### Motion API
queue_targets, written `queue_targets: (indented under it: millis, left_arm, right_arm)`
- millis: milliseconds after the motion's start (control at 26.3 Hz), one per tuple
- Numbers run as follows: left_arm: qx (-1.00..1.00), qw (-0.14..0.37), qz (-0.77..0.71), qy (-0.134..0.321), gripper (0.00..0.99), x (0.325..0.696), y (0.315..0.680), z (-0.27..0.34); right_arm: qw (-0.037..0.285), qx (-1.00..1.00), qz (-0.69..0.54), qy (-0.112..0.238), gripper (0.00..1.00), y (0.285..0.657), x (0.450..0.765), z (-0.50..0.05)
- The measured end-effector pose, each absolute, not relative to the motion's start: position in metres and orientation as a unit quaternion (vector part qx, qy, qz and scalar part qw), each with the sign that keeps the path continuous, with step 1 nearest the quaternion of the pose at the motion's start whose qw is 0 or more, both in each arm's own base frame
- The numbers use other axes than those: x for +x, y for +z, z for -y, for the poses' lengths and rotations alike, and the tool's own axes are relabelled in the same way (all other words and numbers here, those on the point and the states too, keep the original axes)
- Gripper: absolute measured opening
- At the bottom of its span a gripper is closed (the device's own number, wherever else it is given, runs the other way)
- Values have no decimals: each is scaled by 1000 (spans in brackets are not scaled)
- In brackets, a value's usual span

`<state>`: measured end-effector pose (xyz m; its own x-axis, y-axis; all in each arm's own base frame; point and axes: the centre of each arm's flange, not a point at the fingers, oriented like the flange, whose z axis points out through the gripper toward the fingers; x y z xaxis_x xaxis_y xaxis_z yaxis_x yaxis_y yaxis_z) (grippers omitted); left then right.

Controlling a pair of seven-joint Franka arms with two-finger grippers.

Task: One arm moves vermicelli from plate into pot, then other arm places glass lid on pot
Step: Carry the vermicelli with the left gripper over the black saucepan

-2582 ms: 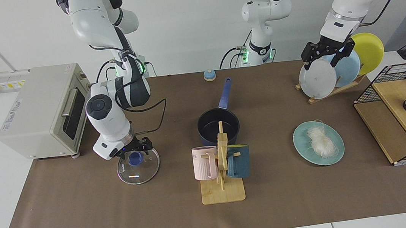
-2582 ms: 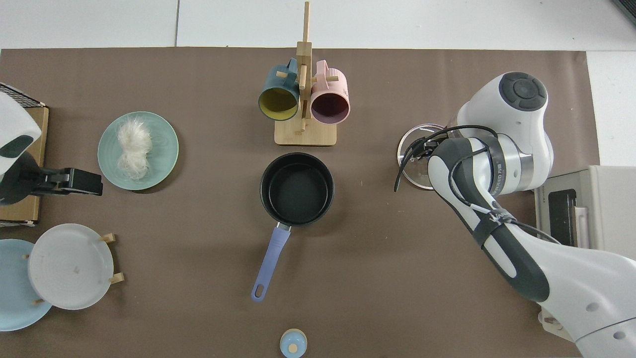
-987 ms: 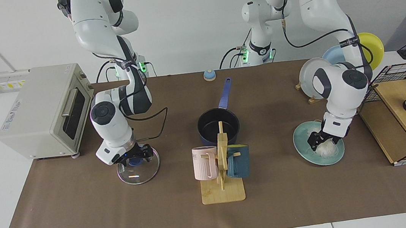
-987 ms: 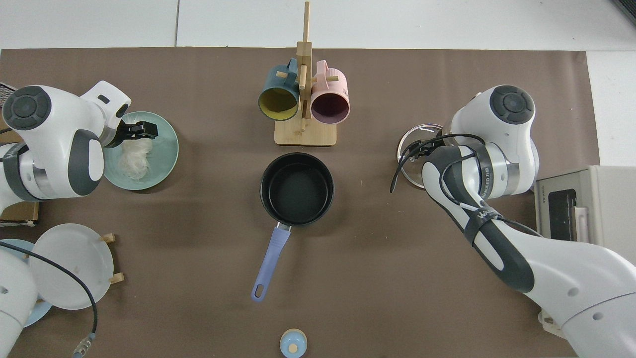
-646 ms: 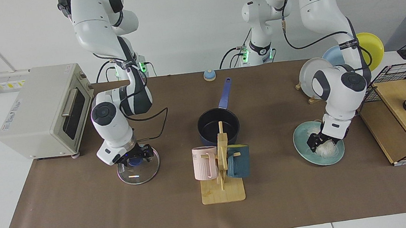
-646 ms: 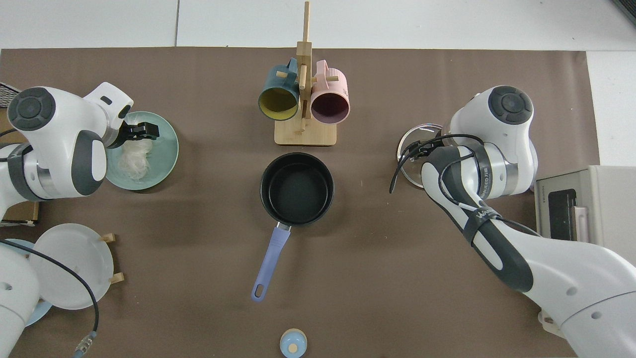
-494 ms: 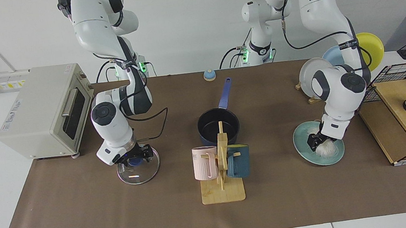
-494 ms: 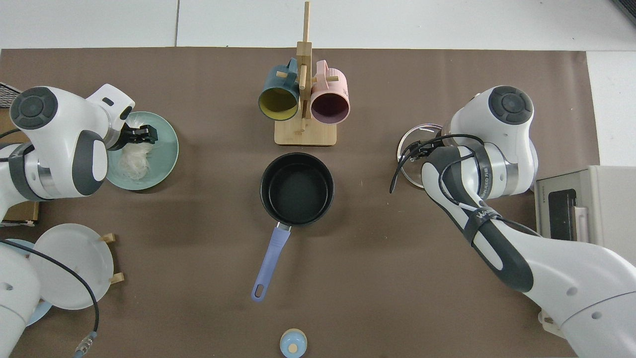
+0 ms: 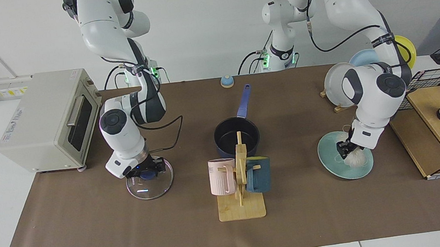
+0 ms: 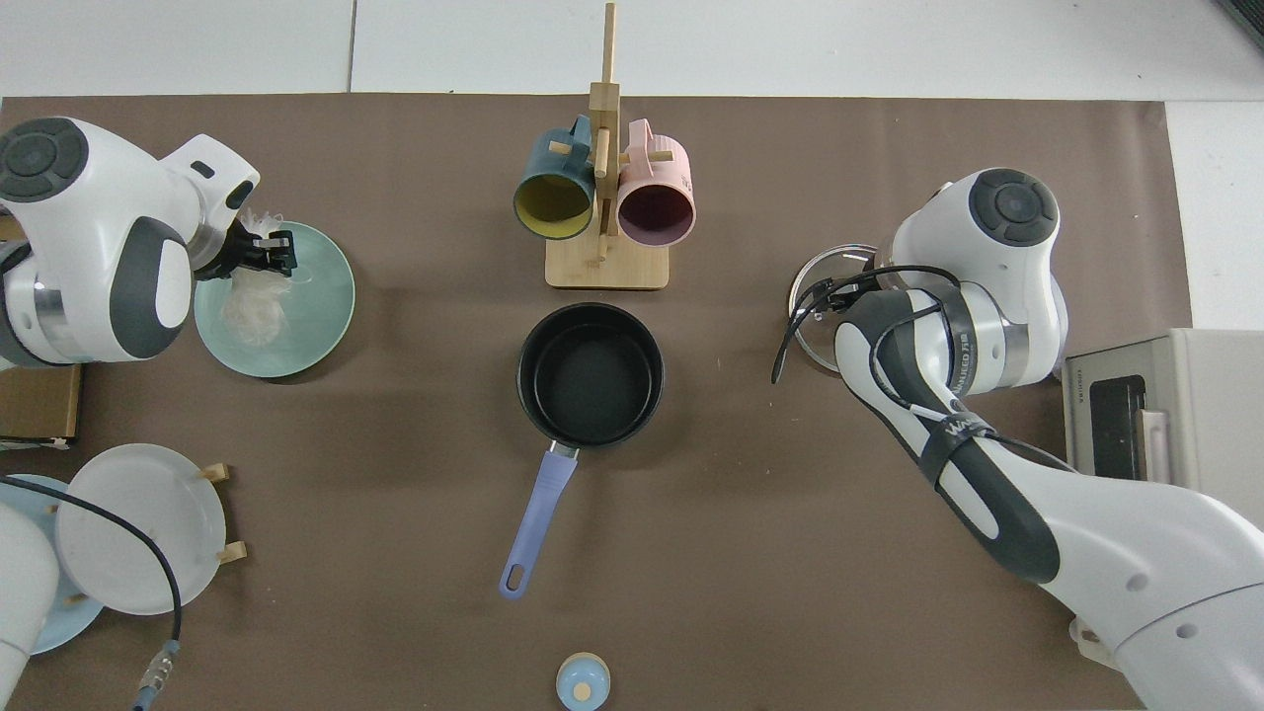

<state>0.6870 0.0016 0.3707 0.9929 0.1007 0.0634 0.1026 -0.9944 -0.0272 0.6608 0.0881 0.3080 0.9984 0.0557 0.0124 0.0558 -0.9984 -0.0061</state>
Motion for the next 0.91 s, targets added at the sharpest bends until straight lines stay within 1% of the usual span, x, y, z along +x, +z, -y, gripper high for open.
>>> queue_targets:
  millis: [114, 228, 418, 570, 646, 759, 911]
  left_arm:
    - [-998, 12, 44, -33, 454, 685, 405, 10]
    - [-999, 7, 38, -37, 449, 676, 446, 26]
    - [-999, -2, 35, -28, 449, 644, 509, 63]
    - [-999, -18, 38, -21, 449, 617, 547, 98]
    - [-999, -25, 38, -16, 449, 604, 560, 120]
    - [-999, -32, 30, -13, 449, 585, 569, 162]
    - [-999, -42, 19, -16, 449, 566, 559, 220]
  right_arm:
    - [3, -1000, 29, -8, 498, 310, 661, -90]
    - [4, -999, 31, -13, 498, 315, 663, -92]
    - [5, -999, 32, -26, 498, 334, 663, -93]
    - [6, -999, 31, -29, 498, 357, 660, -92]
    - [6, -999, 31, -28, 498, 369, 658, -91]
    - [6, -999, 31, -22, 498, 387, 651, -90]
    - [5, -999, 37, -11, 498, 410, 643, -84]
